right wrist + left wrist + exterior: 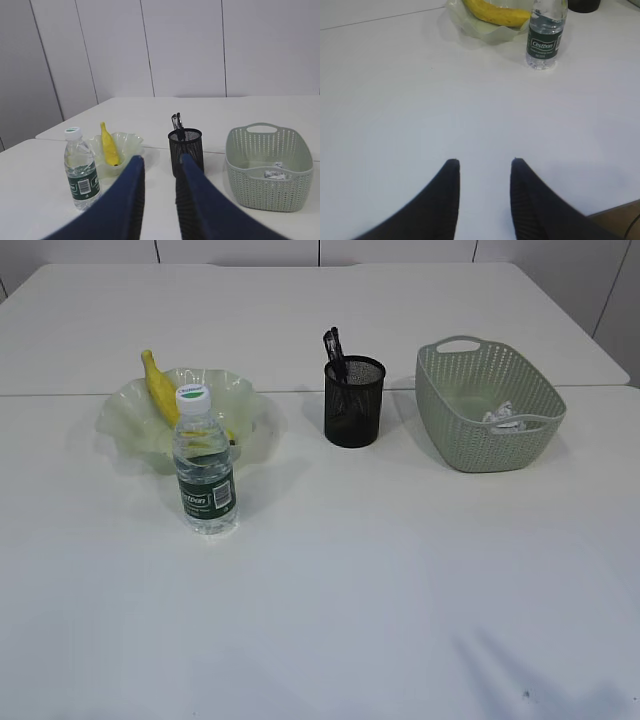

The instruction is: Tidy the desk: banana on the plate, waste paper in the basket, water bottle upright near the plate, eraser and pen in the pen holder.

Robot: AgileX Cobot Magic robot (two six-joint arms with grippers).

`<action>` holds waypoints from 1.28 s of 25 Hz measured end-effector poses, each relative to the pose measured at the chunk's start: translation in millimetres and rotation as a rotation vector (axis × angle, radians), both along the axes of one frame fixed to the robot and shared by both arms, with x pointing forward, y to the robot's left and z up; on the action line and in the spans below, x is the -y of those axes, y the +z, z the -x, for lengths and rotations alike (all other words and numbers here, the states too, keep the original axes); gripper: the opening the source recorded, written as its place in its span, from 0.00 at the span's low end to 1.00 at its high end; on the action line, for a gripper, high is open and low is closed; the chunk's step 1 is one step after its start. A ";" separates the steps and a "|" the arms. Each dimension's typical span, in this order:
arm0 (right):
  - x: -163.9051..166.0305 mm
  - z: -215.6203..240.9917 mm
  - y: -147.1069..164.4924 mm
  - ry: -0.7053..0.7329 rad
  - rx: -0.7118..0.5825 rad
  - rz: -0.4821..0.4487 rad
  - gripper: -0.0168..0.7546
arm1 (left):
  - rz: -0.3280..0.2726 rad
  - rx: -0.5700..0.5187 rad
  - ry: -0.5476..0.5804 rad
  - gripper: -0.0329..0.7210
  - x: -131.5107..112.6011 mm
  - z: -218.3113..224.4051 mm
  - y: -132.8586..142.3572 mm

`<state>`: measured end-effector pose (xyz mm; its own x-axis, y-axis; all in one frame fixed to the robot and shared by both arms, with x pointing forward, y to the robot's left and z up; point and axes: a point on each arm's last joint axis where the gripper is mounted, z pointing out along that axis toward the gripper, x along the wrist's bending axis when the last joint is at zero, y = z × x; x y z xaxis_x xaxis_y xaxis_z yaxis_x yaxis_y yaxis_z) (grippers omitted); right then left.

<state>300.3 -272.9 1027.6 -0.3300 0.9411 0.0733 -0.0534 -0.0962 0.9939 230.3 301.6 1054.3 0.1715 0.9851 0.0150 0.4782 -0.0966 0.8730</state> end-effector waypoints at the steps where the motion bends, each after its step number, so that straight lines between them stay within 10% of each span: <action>1: -0.5 0.2 -0.3 0.006 -0.002 0.004 0.24 | 0.000 0.000 0.000 0.36 0.0 0.0 0.0; 32: -5.7 2.0 -3.4 0.066 -0.024 0.044 0.24 | 0.000 0.000 0.000 0.36 0.0 0.0 0.0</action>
<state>298.4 -267.3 1024.2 -0.3900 0.9199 0.0413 -0.0248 -0.0554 0.9982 230.3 301.6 1054.3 0.1715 0.9851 0.0150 0.4782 -0.0966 0.8730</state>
